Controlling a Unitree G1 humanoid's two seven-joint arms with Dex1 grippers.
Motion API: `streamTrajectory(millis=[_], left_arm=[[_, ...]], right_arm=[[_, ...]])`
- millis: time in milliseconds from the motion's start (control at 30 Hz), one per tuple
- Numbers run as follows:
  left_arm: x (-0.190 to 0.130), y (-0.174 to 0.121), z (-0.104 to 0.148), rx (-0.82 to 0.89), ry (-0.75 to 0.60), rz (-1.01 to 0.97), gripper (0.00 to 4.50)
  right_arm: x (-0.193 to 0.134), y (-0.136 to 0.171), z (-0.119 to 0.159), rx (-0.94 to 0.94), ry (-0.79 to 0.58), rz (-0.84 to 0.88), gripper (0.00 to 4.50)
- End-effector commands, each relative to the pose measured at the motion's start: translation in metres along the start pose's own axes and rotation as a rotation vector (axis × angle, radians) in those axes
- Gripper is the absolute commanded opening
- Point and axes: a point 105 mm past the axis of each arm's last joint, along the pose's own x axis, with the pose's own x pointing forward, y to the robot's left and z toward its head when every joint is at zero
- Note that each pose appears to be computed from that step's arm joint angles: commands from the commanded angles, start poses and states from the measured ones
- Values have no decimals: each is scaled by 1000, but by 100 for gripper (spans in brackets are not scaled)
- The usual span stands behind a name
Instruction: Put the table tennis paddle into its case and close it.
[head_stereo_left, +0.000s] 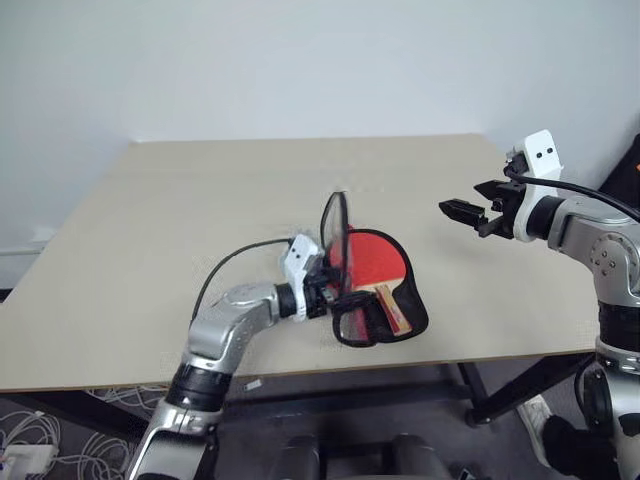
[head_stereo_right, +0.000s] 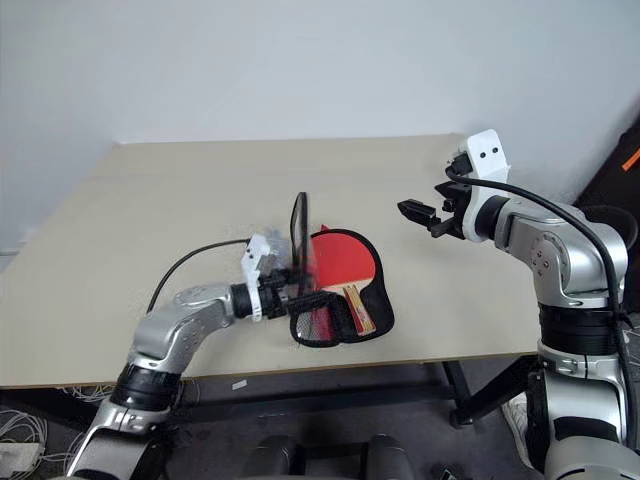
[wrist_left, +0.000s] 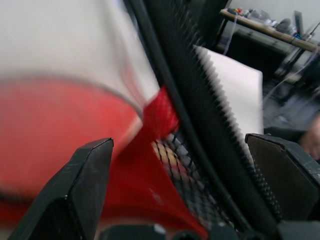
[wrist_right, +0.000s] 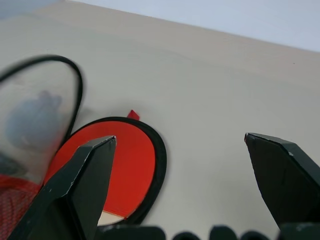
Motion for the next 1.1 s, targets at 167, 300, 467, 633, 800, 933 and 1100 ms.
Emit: streamTrajectory(millis=[167, 300, 467, 633, 800, 933, 1100], left_arm=[[34, -51, 46, -66, -211, -178, 450], [48, -57, 58, -136, -265, -200, 450], [51, -59, 60, -189, -258, -211, 450], [44, -51, 55, -208, -230, -179, 450], [49, -35, 51, -305, -226, -103, 450], [65, -34, 33, -529, -157, -93, 450], [67, -40, 4, -685, -42, -69, 450]], right_arm=[[0, 11, 13, 5, -73, 32, 446], [-1, 10, 14, 8, -75, 29, 446], [-7, -4, 25, -6, -111, -14, 446], [-12, -15, 32, -22, -123, -50, 446], [-13, -19, 34, -16, -131, -69, 446], [-10, -12, 31, -12, -128, -53, 446], [-9, -7, 30, -5, -133, -39, 446]])
